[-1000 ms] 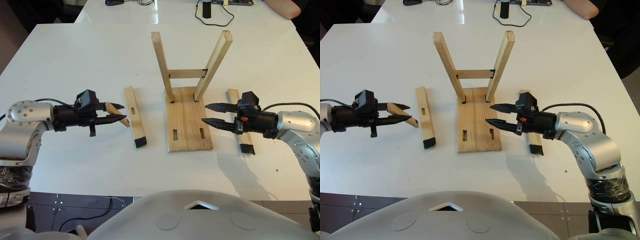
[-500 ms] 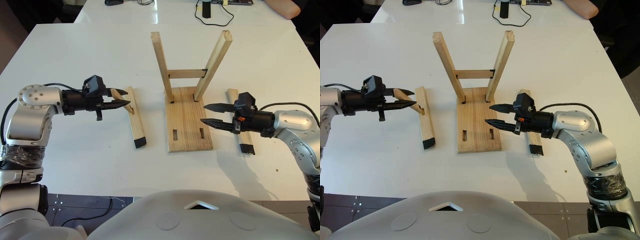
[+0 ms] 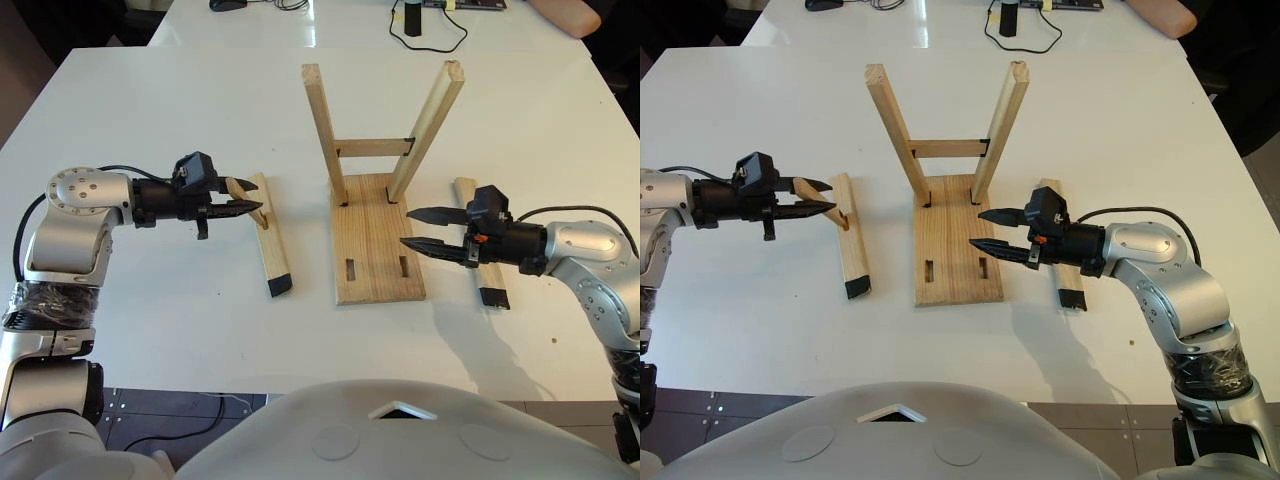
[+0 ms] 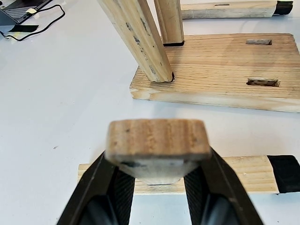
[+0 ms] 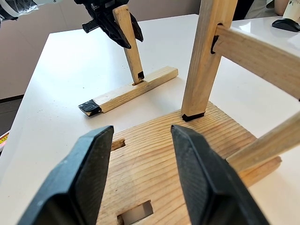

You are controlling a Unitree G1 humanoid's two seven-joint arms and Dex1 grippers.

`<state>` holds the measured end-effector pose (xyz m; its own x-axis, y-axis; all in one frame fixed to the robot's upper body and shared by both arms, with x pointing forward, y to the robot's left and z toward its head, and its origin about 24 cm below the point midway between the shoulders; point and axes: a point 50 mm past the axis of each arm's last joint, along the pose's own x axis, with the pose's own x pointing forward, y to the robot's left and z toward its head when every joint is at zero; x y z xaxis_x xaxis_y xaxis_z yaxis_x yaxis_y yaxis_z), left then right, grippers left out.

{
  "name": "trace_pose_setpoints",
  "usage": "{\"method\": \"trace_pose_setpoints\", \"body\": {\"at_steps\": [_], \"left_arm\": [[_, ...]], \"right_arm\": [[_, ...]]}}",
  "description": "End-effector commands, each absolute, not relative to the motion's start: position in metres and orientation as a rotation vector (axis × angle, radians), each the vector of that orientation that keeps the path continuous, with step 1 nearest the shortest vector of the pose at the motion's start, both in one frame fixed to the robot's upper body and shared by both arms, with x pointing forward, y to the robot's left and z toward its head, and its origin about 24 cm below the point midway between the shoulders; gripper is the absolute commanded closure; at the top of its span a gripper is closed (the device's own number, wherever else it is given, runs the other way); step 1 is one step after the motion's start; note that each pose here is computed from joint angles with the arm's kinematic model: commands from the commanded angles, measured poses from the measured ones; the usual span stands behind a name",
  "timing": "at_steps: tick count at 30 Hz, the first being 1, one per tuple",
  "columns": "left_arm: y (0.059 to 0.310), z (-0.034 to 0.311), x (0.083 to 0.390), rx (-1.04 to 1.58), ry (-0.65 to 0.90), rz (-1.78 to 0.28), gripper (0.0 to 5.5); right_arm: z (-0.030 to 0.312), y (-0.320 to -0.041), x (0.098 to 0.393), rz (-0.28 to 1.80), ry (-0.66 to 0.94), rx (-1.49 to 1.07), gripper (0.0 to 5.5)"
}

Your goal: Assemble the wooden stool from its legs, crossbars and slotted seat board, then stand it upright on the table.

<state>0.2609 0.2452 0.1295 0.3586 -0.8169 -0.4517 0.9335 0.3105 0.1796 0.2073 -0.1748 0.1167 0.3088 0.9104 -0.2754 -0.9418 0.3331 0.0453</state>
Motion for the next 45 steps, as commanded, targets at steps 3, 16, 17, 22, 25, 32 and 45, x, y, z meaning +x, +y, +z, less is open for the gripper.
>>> {"method": "trace_pose_setpoints", "body": {"at_steps": [3,16,17,22,25,32,45], "left_arm": [[0.238,0.131,0.261,0.422,0.288,-1.202,4.21],[0.245,0.109,0.254,0.495,0.415,-1.219,4.21],[0.245,0.108,0.254,0.492,0.421,-1.223,4.21],[0.238,0.097,0.255,0.431,0.462,-1.27,4.21],[0.235,0.088,0.26,0.374,0.497,-1.285,4.21],[0.238,0.068,0.258,0.327,0.563,-1.291,4.21],[0.249,0.044,0.243,0.189,0.616,-1.223,4.21]], "right_arm": [[0.117,-0.173,0.207,1.231,0.262,-0.141,3.25],[0.117,-0.173,0.208,1.23,0.262,-0.142,3.25],[0.116,-0.172,0.208,1.229,0.261,-0.142,3.25],[0.115,-0.172,0.209,1.223,0.262,-0.14,3.25],[0.113,-0.171,0.209,1.222,0.265,-0.144,3.25],[0.111,-0.171,0.209,1.226,0.271,-0.15,3.25],[0.11,-0.174,0.211,1.22,0.285,-0.172,3.25]]}}
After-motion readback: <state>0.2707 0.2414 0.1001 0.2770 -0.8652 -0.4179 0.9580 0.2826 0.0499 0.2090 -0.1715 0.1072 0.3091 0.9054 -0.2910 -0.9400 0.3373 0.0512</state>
